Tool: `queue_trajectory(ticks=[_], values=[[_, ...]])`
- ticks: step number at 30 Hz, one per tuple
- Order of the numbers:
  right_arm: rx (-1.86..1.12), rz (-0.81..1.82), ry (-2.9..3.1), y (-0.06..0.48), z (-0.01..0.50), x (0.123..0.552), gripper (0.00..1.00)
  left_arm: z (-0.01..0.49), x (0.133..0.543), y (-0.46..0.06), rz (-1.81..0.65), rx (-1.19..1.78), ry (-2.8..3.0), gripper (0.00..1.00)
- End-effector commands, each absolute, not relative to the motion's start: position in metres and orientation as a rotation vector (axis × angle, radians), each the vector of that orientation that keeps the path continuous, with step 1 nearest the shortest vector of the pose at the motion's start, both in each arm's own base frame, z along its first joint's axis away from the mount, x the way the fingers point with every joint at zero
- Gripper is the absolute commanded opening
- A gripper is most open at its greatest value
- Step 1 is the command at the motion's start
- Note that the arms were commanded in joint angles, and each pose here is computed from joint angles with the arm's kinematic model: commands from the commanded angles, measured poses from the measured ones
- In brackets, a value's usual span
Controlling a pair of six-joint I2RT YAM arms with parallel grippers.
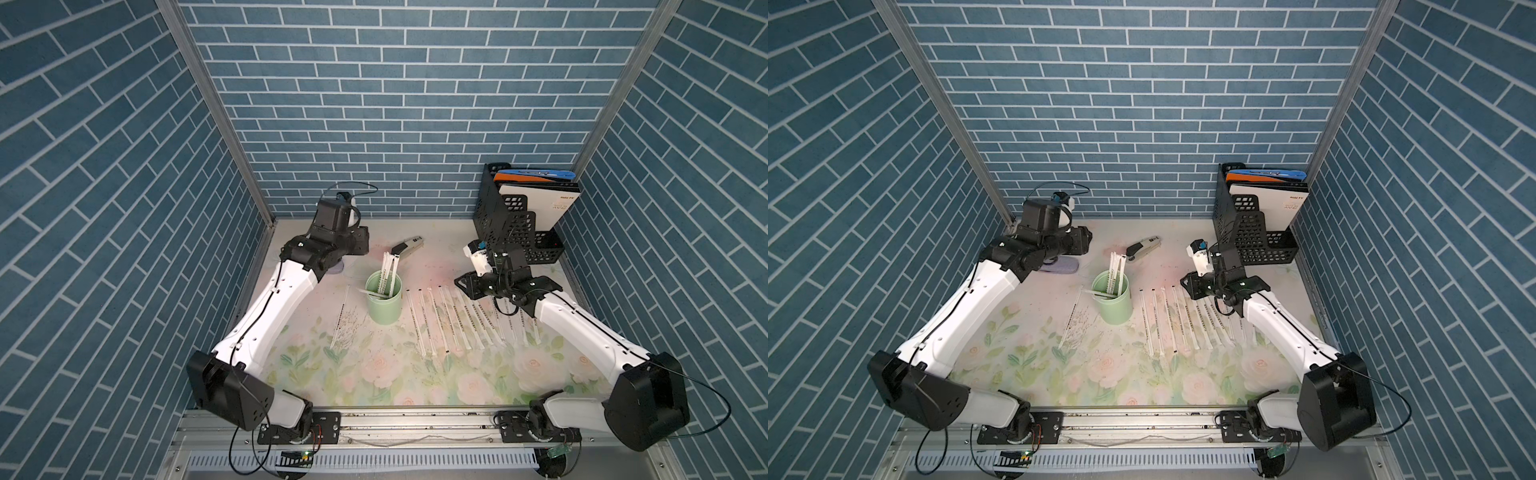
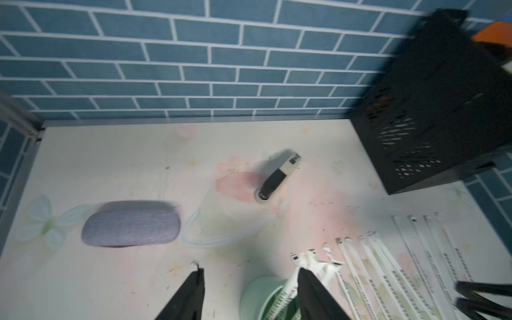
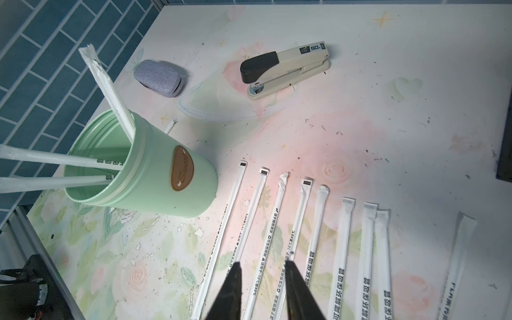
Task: Take the straws out of the storage container
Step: Pick up the straw from the container.
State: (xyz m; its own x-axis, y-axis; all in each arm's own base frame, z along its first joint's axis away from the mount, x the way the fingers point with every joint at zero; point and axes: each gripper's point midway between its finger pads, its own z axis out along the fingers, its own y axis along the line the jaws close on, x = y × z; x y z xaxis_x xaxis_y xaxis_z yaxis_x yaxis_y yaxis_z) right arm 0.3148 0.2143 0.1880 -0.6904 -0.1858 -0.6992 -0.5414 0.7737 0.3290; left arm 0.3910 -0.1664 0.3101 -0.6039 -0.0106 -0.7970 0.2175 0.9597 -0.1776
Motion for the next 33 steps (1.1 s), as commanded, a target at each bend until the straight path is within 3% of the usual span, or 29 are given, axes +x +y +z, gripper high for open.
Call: queue_trajectory(ticks=[1, 7, 14, 33], values=[[-0.52, 0.726, 2.273, 0.217, 0.198, 0.311, 0.27, 0.286, 0.383, -0.2, -0.37, 0.254, 2.245, 0.56], [-0.511, 0.723, 2.286, 0.215, 0.194, 0.31, 0.27, 0.241, 0.369, -0.24, -0.352, 0.322, 2.333, 0.51], [-0.513, 0.715, 2.29, 0.213, 0.193, 0.308, 0.27, 0.204, 0.367, -0.25, -0.349, 0.3, 2.401, 0.5], [-0.514, 0.705, 2.31, 0.212, 0.186, 0.307, 0.27, 0.179, 0.377, -0.263, -0.352, 0.309, 2.429, 0.43]])
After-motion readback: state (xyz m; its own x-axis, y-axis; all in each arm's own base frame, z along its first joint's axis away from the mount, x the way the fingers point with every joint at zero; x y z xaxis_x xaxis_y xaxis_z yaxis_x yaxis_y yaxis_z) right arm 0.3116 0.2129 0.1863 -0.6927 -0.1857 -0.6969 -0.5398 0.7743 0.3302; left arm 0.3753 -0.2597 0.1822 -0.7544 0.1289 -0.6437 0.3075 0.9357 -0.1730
